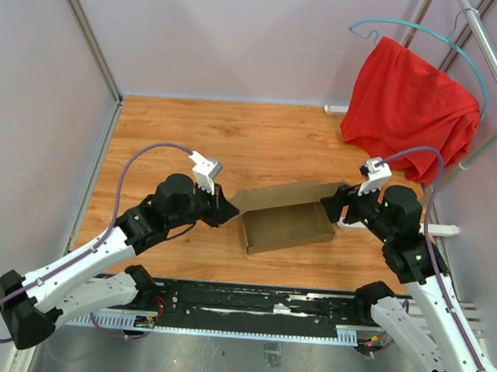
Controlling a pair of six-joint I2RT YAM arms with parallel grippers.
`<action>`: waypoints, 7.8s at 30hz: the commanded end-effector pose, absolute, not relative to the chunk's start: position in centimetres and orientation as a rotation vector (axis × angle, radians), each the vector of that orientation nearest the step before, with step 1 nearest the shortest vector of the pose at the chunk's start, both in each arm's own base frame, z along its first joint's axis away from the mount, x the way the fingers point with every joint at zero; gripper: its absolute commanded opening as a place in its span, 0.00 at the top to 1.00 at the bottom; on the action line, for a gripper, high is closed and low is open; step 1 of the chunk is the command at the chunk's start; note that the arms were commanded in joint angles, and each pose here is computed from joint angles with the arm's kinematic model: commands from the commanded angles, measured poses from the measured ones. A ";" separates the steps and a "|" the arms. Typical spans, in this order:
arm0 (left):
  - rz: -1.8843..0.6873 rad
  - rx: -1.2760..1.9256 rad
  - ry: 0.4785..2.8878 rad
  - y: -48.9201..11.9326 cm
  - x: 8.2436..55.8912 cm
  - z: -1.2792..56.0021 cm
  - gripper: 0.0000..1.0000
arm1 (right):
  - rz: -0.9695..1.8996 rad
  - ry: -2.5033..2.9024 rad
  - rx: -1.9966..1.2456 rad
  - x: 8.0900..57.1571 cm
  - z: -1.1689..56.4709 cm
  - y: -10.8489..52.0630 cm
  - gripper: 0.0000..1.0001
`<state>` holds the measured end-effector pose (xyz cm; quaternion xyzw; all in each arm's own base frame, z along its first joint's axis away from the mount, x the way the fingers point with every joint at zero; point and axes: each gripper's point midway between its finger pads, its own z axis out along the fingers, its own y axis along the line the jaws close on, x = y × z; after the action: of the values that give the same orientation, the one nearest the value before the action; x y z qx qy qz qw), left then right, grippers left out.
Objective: Fold the paper box
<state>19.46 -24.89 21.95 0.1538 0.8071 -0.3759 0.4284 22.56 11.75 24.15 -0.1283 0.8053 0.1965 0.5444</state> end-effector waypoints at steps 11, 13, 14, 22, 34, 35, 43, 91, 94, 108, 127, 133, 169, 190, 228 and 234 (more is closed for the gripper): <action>-0.811 0.145 1.909 -23.3 22.9 28.4 0.98 | 0.728 1.899 -0.522 21.0 25.0 18.4 0.32; -0.810 0.120 1.905 -23.6 23.5 29.0 0.97 | 0.735 1.889 -0.566 20.5 24.9 19.5 0.32; -0.814 0.114 1.903 -23.8 23.7 29.2 0.97 | 0.735 1.887 -0.585 20.3 24.8 20.0 0.32; -0.824 0.138 1.938 -24.6 23.8 27.7 0.97 | 0.688 1.895 -0.664 20.2 23.1 23.7 0.31; -0.814 0.122 1.941 -24.4 23.9 27.4 0.97 | 0.593 1.887 -0.763 20.5 21.5 27.6 0.29; -0.812 0.124 1.944 -24.5 24.0 27.4 0.97 | 0.583 1.869 -0.774 20.4 21.4 28.2 0.29; -0.803 0.128 1.953 -24.6 24.2 27.3 0.97 | 0.625 1.746 -0.750 20.3 22.2 32.1 0.29; -0.892 0.219 2.062 -24.4 20.4 22.9 1.00 | 0.594 1.837 -0.567 18.5 22.3 26.4 0.32; -0.878 0.194 2.041 -23.9 20.7 23.7 1.00 | 0.470 1.815 -0.450 19.0 23.9 21.7 0.31; -0.859 0.132 1.993 -23.3 21.5 26.2 1.00 | -0.043 1.893 -0.210 19.7 19.1 9.8 0.31; -0.816 0.143 2.001 -23.7 22.5 26.7 1.00 | 0.271 1.972 -0.294 27.7 18.6 11.1 0.19; -0.806 0.143 1.994 -23.7 22.7 27.0 1.00 | 0.261 2.028 -0.300 30.2 17.6 10.4 0.19; -0.789 0.164 1.994 -24.8 23.9 27.3 1.00 | 0.538 1.974 -0.388 34.2 20.4 16.2 0.29; -0.771 0.195 2.042 -24.9 23.6 25.6 1.00 | 0.485 2.068 -0.387 34.0 18.0 15.4 0.28; -0.883 0.147 2.095 -20.3 16.9 20.3 0.63 | 0.661 1.787 -0.313 20.2 30.6 13.1 0.25; -0.839 -0.026 2.042 -18.1 17.6 20.5 0.53 | 0.643 1.850 -0.305 22.5 29.2 13.5 0.27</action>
<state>17.07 -19.35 20.49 0.0387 0.8321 -0.3462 0.4315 21.06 12.93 30.33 -0.1305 0.7658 0.2693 0.5693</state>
